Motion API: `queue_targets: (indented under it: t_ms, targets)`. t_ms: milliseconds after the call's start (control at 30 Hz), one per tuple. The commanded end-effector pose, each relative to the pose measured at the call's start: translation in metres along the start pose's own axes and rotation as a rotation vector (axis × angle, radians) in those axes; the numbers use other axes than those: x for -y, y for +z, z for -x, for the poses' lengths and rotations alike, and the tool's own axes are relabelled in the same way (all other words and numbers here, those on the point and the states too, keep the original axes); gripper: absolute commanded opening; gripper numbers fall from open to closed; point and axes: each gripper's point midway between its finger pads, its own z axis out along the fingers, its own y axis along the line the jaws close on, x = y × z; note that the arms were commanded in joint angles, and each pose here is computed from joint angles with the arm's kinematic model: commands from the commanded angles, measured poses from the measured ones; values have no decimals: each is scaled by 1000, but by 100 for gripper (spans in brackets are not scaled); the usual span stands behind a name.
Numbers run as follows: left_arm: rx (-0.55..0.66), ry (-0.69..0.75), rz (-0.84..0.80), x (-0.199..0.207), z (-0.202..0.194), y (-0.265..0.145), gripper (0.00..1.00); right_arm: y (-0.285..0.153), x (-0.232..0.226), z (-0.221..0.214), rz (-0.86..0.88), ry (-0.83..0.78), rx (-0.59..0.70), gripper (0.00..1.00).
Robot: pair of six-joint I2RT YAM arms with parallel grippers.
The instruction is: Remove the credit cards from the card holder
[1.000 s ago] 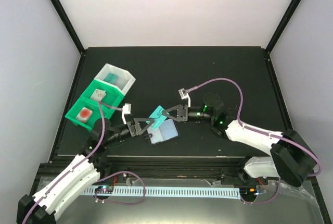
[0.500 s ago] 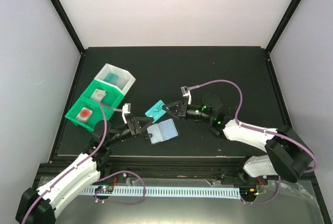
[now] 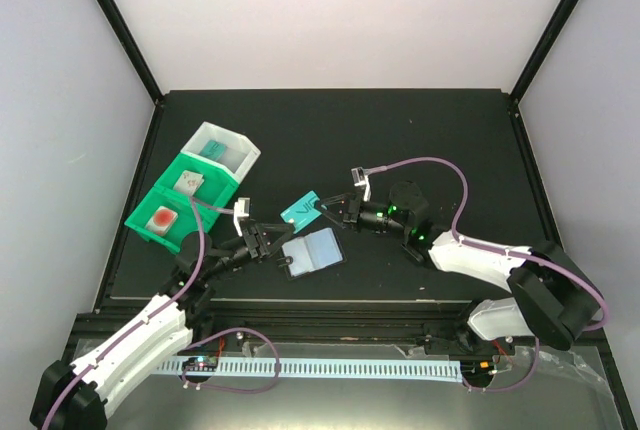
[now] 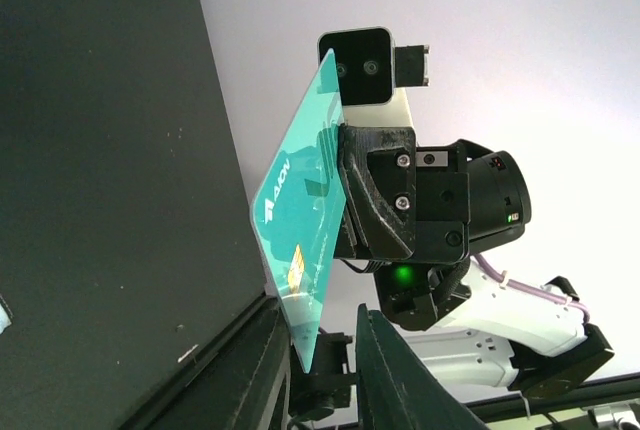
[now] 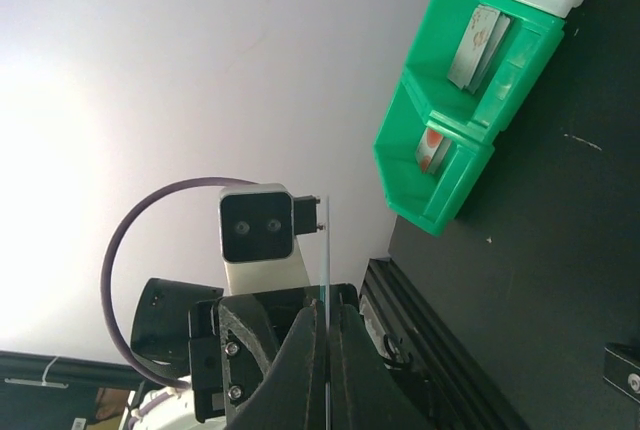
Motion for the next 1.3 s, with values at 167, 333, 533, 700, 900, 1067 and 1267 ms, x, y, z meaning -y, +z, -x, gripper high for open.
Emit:
queue_targets:
  t_ms: [167, 333, 533, 700, 900, 1067, 1267]
  targets:
    - [21, -36, -39, 9, 3, -1, 18, 2, -3, 10, 29, 22, 47, 1]
    - [23, -28, -38, 10, 5, 0, 9, 1, -3, 10, 34, 33, 54, 1]
    - [21, -25, -37, 9, 5, 1, 2, 1, 1, 10, 27, 39, 53, 1]
    - [39, -14, -12, 4, 7, 0, 2, 1, 7, 8, 5, 32, 49, 8]
    - [40, 24, 29, -1, 8, 0, 2, -3, 12, 5, -22, 14, 50, 41]
    - [74, 66, 81, -2, 16, -1, 2, -8, 11, 4, -47, -17, 48, 73]
    - [128, 129, 202, -3, 33, -4, 2, -20, 8, 2, -98, -104, 55, 100]
